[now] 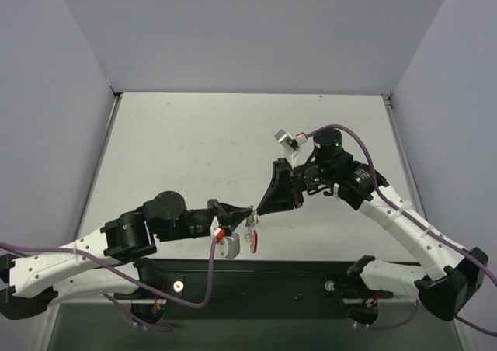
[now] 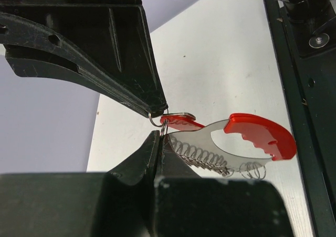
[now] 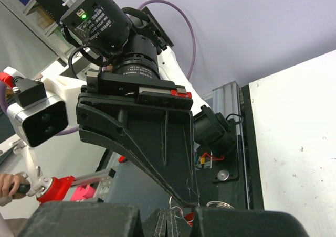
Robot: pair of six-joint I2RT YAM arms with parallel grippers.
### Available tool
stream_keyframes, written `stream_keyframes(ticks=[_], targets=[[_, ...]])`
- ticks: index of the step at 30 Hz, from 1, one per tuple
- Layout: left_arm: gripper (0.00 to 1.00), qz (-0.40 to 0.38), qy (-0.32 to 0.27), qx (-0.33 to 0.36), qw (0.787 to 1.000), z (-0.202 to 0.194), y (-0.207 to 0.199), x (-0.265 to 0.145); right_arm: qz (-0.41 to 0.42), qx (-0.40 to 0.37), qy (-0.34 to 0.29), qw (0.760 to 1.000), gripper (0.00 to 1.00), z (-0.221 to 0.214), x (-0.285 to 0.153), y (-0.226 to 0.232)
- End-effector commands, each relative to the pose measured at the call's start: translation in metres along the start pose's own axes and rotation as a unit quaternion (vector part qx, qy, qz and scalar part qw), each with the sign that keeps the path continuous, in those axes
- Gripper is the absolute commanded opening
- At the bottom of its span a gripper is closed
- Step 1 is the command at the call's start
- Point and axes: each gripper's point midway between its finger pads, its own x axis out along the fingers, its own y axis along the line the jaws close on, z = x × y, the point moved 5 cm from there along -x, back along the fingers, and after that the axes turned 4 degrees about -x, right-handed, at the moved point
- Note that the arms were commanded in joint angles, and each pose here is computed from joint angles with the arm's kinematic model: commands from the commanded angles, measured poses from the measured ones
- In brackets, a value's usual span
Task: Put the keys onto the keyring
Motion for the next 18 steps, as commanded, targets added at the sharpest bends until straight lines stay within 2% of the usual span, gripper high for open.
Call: stream_keyframes(ticks=[1, 18], targets=[[0.00, 0.071, 0.004, 0.012, 0.997, 0.004, 0.023, -0.005, 0.050, -0.018, 0.003, 0.999, 0.00, 0.002, 0.000, 0.017], [0.00, 0.092, 0.054, 0.030, 0.994, -0.009, 0.029, -0.002, 0.060, -0.017, -0.006, 0.998, 0.00, 0.009, 0.002, 0.017]])
